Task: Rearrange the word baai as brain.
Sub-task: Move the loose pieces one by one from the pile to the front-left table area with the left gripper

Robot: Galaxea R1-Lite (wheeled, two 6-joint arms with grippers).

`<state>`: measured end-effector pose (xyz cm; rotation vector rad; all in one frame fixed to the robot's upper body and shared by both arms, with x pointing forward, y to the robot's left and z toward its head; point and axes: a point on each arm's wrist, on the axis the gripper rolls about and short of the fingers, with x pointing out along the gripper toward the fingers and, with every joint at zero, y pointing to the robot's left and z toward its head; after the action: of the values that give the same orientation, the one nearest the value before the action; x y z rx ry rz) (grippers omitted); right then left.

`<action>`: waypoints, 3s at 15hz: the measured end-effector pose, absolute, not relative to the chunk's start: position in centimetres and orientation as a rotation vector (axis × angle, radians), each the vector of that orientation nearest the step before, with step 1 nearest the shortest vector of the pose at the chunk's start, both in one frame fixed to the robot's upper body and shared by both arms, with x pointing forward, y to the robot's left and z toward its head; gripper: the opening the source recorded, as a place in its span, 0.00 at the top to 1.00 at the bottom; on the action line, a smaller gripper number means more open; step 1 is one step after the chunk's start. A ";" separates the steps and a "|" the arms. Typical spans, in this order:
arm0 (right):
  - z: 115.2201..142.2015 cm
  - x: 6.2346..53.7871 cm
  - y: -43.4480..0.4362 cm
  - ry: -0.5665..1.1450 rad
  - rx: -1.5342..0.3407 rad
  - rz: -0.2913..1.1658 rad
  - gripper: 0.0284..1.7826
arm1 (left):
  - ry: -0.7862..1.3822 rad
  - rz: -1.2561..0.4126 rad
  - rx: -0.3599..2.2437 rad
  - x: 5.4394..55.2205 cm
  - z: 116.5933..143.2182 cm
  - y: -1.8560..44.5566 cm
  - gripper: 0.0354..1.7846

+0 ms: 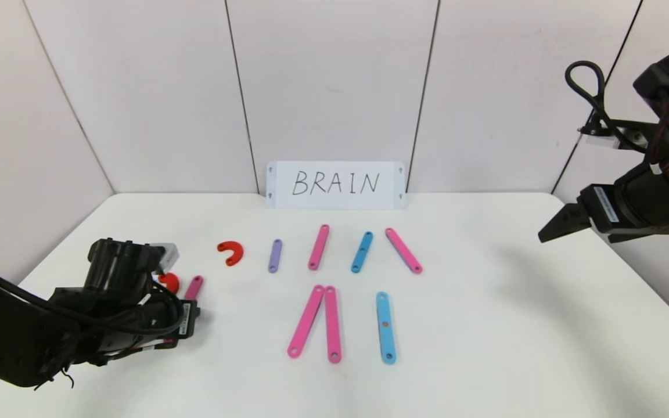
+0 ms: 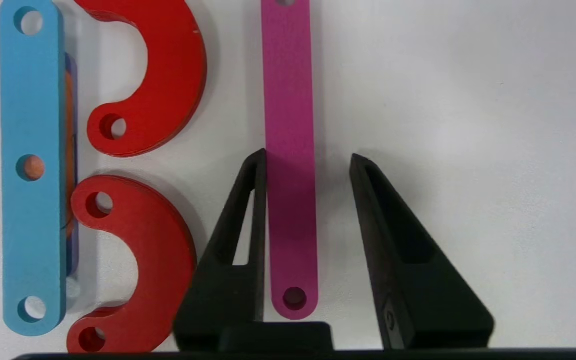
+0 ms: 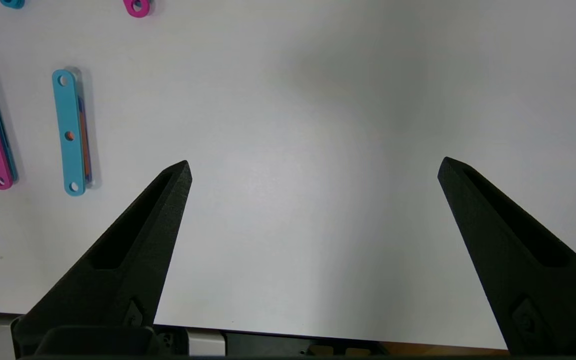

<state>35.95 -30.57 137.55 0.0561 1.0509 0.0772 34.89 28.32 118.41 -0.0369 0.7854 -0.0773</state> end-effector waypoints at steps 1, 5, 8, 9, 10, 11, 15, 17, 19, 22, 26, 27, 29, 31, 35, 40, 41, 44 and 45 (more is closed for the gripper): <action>137.6 35.9 -30.6 1.050 0.057 0.077 0.03 | 0.785 -0.084 -0.035 34.8 118.4 28.1 0.51; 137.6 35.9 -30.6 1.050 0.057 0.079 0.03 | 0.783 -0.090 -0.034 34.8 118.4 27.9 0.18; 137.6 35.9 -30.6 1.049 0.056 0.077 0.03 | 0.783 -0.093 -0.036 34.8 118.5 27.8 0.07; 137.6 35.9 -30.6 1.049 0.057 0.076 0.03 | 0.783 -0.093 -0.037 34.8 118.5 27.8 0.06; 137.6 35.9 -30.6 1.049 0.058 0.075 0.03 | 0.783 -0.093 -0.037 34.8 118.5 27.8 0.06; 137.7 35.9 -30.7 1.046 0.059 0.075 0.03 | 0.782 -0.093 -0.038 34.8 118.5 27.8 0.06; 137.9 35.8 -30.9 1.036 0.066 0.069 0.03 | 0.782 -0.100 -0.037 34.7 118.5 27.5 0.06; 137.9 35.8 -31.0 1.035 0.067 0.067 0.03 | 0.780 -0.113 -0.037 34.7 118.6 27.1 0.06; 137.9 35.8 -31.0 1.035 0.067 0.067 0.03 | 0.774 -0.105 -0.065 34.7 118.7 27.0 0.06; 137.9 35.8 -31.0 1.036 0.067 0.067 0.03 | 0.772 -0.108 -0.068 34.7 118.8 26.9 0.06; 137.9 35.8 -31.0 1.037 0.067 0.067 0.03 | 0.776 -0.122 -0.062 34.5 118.7 26.5 0.06; 137.9 35.8 -31.0 1.037 0.067 0.067 0.03 | 0.776 -0.125 -0.061 34.5 118.7 26.5 0.06; 137.9 35.8 -31.0 1.038 0.066 0.067 0.03 | 0.777 -0.134 -0.056 34.4 118.7 26.2 0.06; 137.9 35.8 -31.0 1.038 0.066 0.068 0.03 | 0.777 -0.138 -0.057 34.4 118.7 26.1 0.06; 137.8 35.7 -30.8 1.041 0.059 0.075 0.03 | 0.769 -0.123 -0.060 34.5 118.8 26.0 0.06; 137.8 35.7 -30.8 1.042 0.056 0.076 0.03 | 0.759 -0.094 -0.064 35.2 118.9 26.6 0.06; 137.8 35.7 -30.8 1.043 0.056 0.077 0.03 | 0.758 -0.092 -0.063 35.3 118.9 26.7 0.06; 137.8 35.7 -30.8 1.043 0.055 0.077 0.03 | 0.755 -0.102 -0.063 35.3 119.0 26.5 0.06; 137.8 35.7 -30.8 1.043 0.056 0.076 0.03 | 0.756 -0.106 -0.062 35.3 119.0 26.4 0.06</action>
<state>35.71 -30.76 137.76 0.0557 1.0429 0.0763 35.30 26.38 119.02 -0.0617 0.7558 -0.1059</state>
